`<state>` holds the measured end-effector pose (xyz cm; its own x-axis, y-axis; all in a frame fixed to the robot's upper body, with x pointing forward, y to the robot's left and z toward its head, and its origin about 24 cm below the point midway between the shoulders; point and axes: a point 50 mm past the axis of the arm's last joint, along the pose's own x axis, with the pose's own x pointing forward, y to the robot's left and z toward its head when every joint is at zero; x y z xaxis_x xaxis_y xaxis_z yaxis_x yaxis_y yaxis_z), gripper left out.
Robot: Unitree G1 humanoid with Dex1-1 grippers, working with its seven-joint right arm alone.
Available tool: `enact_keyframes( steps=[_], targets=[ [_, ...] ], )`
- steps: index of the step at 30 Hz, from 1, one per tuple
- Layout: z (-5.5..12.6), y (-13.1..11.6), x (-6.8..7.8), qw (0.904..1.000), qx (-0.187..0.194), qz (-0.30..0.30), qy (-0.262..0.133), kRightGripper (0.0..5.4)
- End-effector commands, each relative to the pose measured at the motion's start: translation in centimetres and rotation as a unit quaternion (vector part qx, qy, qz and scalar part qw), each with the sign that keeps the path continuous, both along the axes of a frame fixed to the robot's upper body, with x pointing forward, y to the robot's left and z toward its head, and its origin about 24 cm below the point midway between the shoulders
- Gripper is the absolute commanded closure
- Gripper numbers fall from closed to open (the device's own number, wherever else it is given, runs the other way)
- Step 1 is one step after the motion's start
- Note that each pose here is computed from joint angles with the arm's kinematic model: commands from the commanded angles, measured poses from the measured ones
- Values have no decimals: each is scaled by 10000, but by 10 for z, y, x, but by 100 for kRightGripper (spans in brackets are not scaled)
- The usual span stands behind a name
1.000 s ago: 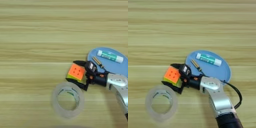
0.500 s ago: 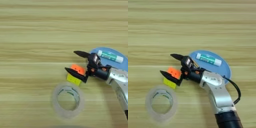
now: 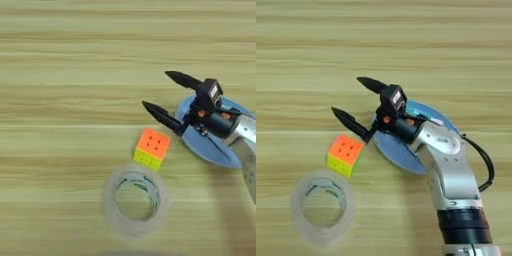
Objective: Move the objects on the table
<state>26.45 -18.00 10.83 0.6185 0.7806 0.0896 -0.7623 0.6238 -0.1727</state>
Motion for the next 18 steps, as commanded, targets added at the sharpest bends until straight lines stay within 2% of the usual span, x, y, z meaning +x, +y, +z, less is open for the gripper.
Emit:
enact_keyframes(
  steps=[1,10,15,18],
  targets=[
    [38,-18,16,9959,-143,-441,-777,4],
    [57,-45,27,9900,-250,-935,-1024,4],
    [60,-60,33,9861,-386,-1235,-1046,4],
    [57,-71,38,9825,-606,-1486,-944,4]
  ],
)
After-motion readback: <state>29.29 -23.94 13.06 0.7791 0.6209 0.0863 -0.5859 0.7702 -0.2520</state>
